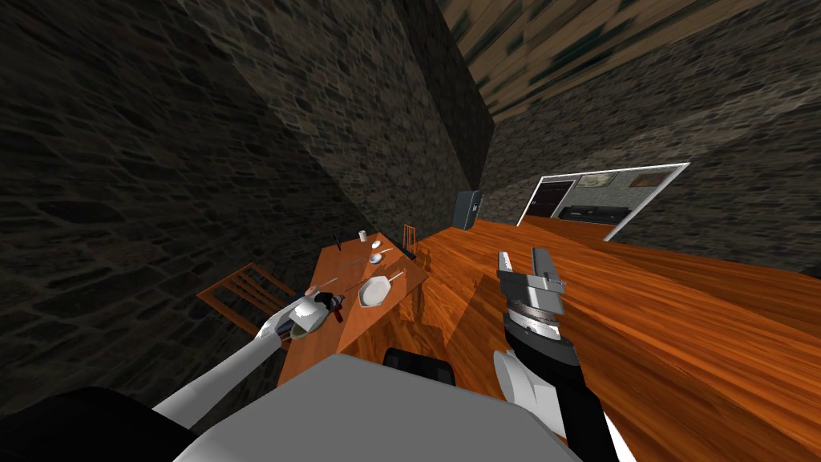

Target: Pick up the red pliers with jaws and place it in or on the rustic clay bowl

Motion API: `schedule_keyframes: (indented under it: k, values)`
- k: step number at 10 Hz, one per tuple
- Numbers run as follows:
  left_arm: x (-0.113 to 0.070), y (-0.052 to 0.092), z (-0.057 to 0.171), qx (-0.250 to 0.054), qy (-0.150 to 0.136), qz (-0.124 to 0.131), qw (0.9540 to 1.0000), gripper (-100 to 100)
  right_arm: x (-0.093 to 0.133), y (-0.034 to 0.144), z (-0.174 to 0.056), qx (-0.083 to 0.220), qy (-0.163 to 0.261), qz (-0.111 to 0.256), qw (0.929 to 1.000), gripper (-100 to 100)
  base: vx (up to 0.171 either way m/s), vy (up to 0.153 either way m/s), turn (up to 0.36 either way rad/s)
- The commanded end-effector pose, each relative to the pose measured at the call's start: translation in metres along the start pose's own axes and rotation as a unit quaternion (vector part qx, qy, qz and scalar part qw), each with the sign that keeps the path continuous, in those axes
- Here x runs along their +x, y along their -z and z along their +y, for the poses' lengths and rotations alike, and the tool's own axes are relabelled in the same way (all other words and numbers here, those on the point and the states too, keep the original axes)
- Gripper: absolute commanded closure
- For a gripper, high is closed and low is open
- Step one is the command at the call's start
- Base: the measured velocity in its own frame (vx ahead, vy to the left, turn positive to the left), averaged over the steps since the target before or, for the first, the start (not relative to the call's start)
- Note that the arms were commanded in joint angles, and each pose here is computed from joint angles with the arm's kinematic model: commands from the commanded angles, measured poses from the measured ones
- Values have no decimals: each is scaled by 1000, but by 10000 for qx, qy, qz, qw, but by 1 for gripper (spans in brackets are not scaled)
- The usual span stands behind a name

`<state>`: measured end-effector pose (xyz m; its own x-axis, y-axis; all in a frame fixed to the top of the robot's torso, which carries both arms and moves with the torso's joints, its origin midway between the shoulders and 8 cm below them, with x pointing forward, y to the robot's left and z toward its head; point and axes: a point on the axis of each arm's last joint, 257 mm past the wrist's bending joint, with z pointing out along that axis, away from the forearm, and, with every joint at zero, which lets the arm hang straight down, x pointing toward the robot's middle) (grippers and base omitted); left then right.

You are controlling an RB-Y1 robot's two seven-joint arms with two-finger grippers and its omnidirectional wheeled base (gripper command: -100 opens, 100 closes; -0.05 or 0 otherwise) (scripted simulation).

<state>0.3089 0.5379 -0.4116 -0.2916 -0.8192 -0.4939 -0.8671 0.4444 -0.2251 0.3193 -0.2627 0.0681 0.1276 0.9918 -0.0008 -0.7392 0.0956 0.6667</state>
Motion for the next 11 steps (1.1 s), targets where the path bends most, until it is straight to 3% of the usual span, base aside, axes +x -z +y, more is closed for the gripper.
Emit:
schedule_keyframes:
  k: [1, 5, 6, 10, 11]
  values:
    - [2, -7, 4, -11, 31, -12, 10000, -100, 0, 0, 0, 0, 0, 0, 10000, 0, 13, 16, -39]
    - [6, -14, 9, -24, 64, -21, 10000, -100, 0, 0, 0, 0, 0, 0, 10000, 0, 12, 19, -33]
    - [6, -14, 9, -19, 64, -23, 10000, 100, 0, 0, 0, 0, 0, 0, 10000, 0, 0, 0, 0]
    - [5, -14, 9, -28, 44, -30, 10000, 100, 0, 0, 0, 0, 0, 0, 10000, 0, 0, 0, -3]
    - [5, -14, 9, -28, 45, -30, 10000, 0, 0, 0, 0, 0, 0, 0, 10000, 0, 0, 0, 0]
